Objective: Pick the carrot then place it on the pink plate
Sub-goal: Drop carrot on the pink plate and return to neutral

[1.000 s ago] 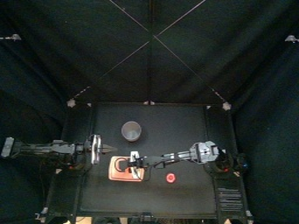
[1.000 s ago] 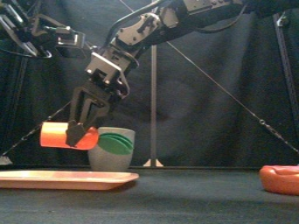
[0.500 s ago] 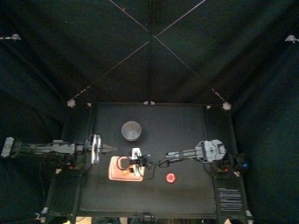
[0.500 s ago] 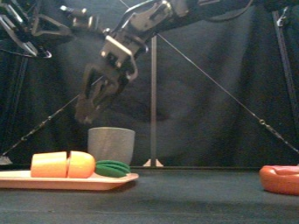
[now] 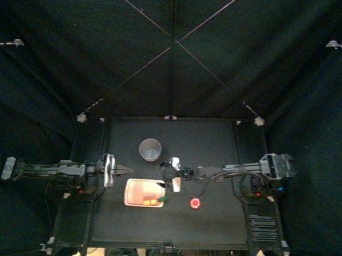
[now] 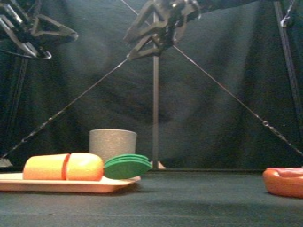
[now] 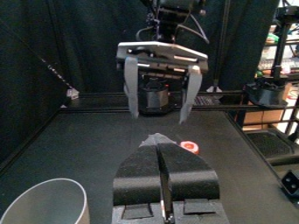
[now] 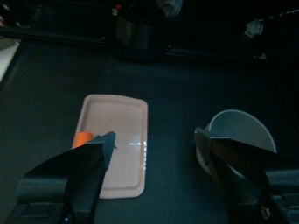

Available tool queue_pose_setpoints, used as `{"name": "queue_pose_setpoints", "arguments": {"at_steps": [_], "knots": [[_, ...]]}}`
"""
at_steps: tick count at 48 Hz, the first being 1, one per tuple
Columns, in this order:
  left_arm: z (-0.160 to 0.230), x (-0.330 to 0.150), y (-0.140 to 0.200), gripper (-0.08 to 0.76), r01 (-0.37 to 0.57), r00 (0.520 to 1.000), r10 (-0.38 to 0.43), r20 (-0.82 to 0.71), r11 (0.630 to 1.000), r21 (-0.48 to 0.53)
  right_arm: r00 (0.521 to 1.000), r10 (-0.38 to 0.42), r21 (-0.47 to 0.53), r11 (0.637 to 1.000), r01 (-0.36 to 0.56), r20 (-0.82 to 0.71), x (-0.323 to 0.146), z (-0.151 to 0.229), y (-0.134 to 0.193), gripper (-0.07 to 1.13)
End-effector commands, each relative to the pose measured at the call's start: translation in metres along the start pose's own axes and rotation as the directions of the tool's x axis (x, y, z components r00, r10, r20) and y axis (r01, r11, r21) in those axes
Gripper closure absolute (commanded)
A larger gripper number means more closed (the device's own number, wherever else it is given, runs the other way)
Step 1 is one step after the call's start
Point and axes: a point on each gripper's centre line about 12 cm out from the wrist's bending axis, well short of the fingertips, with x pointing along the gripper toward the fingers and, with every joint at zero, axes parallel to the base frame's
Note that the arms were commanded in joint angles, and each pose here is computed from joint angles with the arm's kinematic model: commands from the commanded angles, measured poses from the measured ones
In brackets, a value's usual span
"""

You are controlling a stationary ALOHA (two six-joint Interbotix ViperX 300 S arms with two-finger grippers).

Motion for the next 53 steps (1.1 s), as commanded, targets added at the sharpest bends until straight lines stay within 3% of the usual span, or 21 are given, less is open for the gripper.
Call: {"name": "queue_pose_setpoints", "arguments": {"at_steps": [1,27,53], "knots": [[0.007,-0.001,0.000,0.705,-0.001,1.000,0.000,0.020,1.000,0.003,0.991,0.007,0.013,1.000,-0.009,0.135,-0.047,0.011,0.000,0.01],[0.008,-0.003,0.001,0.705,-0.002,1.000,0.002,0.018,1.000,0.005,0.862,0.072,0.010,0.996,-0.089,0.502,-0.202,-0.039,0.019,0.01],[0.007,-0.003,0.001,0.705,-0.004,1.000,0.004,0.017,1.000,0.003,0.878,0.005,0.078,0.996,-0.048,0.478,-0.213,-0.095,0.010,0.01]]}}
